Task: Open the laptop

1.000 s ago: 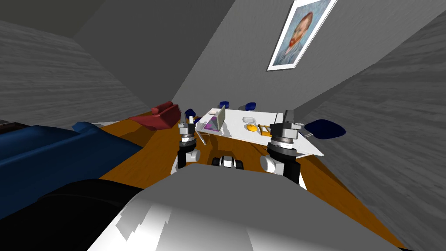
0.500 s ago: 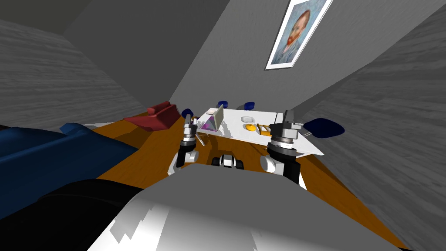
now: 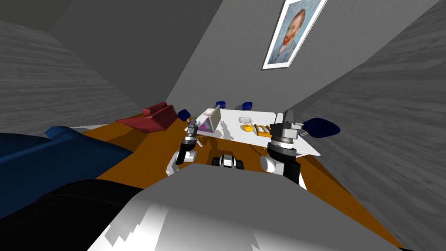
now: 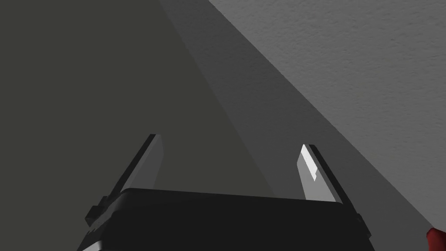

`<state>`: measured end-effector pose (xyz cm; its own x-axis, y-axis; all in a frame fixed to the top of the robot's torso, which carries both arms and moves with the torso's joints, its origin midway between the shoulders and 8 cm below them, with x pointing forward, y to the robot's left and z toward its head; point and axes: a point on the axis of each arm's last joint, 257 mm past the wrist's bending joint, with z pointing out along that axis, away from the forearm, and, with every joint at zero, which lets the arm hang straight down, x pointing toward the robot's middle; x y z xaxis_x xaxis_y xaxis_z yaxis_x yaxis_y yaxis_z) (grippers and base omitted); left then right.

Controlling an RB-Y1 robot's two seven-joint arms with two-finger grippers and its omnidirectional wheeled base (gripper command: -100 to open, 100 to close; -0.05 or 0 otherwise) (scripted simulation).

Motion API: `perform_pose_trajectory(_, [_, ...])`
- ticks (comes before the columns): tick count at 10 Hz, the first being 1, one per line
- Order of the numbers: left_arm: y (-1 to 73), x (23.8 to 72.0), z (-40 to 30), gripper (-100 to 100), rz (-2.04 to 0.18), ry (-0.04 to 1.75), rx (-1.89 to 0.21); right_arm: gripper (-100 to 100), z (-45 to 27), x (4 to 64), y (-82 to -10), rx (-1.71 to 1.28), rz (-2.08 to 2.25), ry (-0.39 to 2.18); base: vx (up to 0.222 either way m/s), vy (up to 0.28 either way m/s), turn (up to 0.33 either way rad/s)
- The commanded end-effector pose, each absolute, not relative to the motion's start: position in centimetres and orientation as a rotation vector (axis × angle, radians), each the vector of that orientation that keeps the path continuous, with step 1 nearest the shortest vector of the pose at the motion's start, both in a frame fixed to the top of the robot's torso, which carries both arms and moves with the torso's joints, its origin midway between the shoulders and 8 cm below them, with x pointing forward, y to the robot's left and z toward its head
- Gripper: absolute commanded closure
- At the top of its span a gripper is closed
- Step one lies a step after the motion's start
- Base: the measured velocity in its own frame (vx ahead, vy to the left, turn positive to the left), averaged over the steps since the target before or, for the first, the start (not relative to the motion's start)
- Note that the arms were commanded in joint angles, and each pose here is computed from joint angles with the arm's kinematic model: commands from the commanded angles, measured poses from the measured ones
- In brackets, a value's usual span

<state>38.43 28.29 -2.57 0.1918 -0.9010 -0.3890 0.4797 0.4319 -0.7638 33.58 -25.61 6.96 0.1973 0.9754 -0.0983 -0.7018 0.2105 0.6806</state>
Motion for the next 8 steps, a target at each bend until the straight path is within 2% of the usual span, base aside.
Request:
perform_pose_trajectory(1, [28.4, 39.5, -5.4, -100, -0.952, 1.036, -0.54, 0, 7.0, 33.6, -25.6, 0.562, 1.264, 0.59, 0.051, -0.051, -0.05])
perform_pose_trajectory(8, [30.3, 41.2, -10.4, -100, -0.749, 1.243, -0.487, 0, 7.0, 33.6, -25.6, 0.562, 1.264, 0.59, 0.046, -0.049, -0.033])
